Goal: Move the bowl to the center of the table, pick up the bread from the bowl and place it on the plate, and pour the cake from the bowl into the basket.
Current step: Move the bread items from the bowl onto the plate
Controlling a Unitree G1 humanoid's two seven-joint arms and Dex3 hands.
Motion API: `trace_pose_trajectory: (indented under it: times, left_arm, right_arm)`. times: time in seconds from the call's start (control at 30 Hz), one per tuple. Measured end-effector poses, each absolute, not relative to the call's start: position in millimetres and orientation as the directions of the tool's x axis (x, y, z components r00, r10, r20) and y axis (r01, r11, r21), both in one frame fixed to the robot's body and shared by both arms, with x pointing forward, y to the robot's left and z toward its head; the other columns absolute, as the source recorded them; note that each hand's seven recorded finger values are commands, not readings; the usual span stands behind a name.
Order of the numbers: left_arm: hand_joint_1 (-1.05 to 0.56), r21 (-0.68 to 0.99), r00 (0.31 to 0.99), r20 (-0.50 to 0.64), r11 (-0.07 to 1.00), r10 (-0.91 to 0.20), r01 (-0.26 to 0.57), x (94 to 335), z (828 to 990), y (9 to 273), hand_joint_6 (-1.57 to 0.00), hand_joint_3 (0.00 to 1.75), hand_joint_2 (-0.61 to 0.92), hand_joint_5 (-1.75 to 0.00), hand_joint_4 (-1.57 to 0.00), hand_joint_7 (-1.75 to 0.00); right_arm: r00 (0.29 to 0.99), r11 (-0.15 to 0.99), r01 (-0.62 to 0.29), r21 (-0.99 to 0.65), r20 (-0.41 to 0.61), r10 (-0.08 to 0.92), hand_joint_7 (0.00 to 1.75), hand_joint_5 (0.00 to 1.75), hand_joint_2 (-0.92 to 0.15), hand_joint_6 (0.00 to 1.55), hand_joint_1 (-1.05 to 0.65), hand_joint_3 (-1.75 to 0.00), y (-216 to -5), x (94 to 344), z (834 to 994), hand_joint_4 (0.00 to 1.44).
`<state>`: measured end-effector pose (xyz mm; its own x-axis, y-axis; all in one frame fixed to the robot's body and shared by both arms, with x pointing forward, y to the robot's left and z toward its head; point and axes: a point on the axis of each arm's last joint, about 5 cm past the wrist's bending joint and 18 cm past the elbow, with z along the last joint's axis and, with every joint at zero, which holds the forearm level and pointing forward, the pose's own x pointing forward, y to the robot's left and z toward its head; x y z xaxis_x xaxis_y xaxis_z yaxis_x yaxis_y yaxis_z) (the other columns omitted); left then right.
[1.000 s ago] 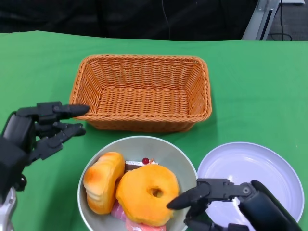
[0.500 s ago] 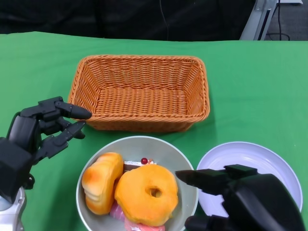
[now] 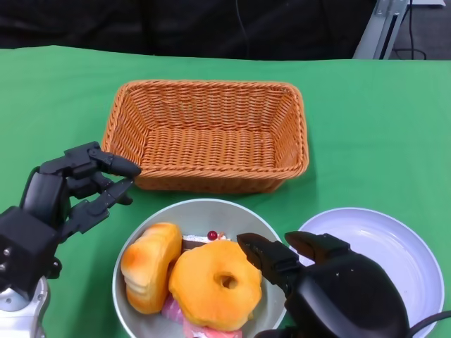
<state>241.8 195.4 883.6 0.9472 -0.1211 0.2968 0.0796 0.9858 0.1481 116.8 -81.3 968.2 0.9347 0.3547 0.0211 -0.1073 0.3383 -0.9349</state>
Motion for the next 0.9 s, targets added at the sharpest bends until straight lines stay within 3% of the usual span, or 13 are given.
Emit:
trace_pose_trajectory:
  times: [0.37,0.6,0.73,0.9]
  left_arm:
    - [-0.29,0.142,0.944,0.312,0.988,-0.104,0.062,242,882.8,193,-0.83,0.21,0.92,-1.26,-0.8,-0.94]
    - [-0.29,0.139,0.947,0.313,0.99,-0.076,0.034,242,881.8,190,-0.83,0.23,0.92,-1.28,-0.8,-0.96]
    - [-0.29,0.132,0.946,0.314,0.991,-0.078,0.038,243,882.0,186,-0.82,0.24,0.92,-1.31,-0.79,-1.0]
    - [-0.3,0.133,0.95,0.302,0.991,-0.074,0.035,243,881.7,187,-0.81,0.22,0.92,-1.33,-0.79,-1.02]
  right_arm:
    - [0.911,0.238,-0.253,-0.938,-0.148,0.386,0.01,0.01,-0.92,0.13,-0.98,-0.22,-69,126,947.7,0.22]
    - [0.918,0.266,-0.235,-0.935,-0.123,0.377,0.02,0.03,-0.92,0.18,-0.94,-0.19,-64,134,936.4,0.27]
    - [0.909,0.336,-0.175,-0.925,-0.02,0.417,0.03,0.04,-0.92,0.2,-0.94,-0.19,-45,153,952.7,0.3]
    - [0.909,0.351,-0.169,-0.921,-0.008,0.418,0.02,0.04,-0.92,0.21,-0.95,-0.2,-41,157,957.0,0.3]
